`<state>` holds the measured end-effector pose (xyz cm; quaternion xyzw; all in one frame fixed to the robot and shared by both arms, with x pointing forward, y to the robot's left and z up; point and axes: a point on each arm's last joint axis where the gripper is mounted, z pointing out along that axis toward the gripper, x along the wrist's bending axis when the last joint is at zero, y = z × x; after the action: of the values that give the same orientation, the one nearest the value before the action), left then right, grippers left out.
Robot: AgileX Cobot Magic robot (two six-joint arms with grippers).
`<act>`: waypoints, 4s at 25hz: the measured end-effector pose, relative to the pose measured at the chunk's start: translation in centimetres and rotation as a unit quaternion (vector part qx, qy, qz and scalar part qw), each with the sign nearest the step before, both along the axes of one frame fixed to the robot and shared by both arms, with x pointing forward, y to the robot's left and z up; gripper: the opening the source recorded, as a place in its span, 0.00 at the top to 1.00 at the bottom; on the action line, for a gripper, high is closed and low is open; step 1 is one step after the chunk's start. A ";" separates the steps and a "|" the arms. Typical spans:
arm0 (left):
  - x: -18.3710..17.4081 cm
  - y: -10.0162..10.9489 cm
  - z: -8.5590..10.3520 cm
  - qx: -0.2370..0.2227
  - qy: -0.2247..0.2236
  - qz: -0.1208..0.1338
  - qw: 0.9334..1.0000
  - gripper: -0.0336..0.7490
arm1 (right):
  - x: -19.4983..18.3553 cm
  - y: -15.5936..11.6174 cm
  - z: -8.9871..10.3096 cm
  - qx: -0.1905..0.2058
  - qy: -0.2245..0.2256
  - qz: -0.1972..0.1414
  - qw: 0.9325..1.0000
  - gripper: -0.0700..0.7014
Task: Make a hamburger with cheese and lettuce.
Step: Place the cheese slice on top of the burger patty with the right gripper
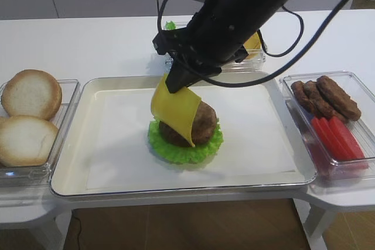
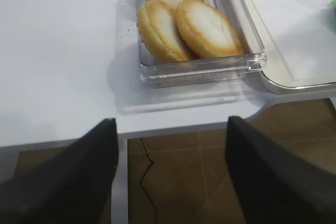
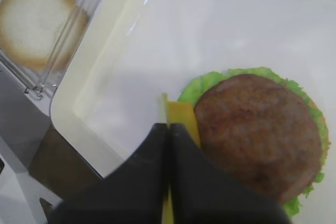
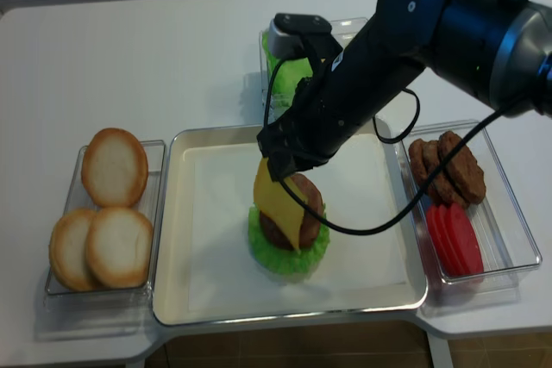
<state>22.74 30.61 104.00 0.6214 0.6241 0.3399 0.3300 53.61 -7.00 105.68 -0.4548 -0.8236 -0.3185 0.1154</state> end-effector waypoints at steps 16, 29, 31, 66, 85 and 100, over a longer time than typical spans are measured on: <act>0.0 0.0 0.0 0.000 0.000 0.000 1.000 0.36 | -0.4 0.8 -0.1 0.041 0.031 0.023 0.998 0.91; 0.0 0.0 0.0 0.000 0.000 0.000 1.000 0.36 | -0.6 0.5 0.4 0.033 0.020 0.029 0.999 0.91; 0.0 0.0 0.0 0.000 0.000 0.000 1.000 0.36 | -0.5 0.3 0.2 0.016 0.011 0.034 0.999 0.91; 0.0 0.0 0.0 0.000 0.000 0.000 1.000 0.36 | 1.8 -0.5 -2.7 -0.079 -0.066 0.027 0.994 0.91; 0.0 0.0 0.0 0.000 0.000 0.000 1.000 0.36 | 2.0 -0.7 -2.8 -0.096 -0.080 0.030 0.992 0.91; 0.0 0.0 0.0 0.000 0.000 0.000 1.000 0.36 | 2.1 -0.7 -2.7 -0.093 -0.078 0.007 0.993 0.65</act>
<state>22.74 30.61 104.00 0.6214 0.6241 0.3399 0.3300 55.76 -7.72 102.94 -0.4313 -0.8595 -0.2740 0.0102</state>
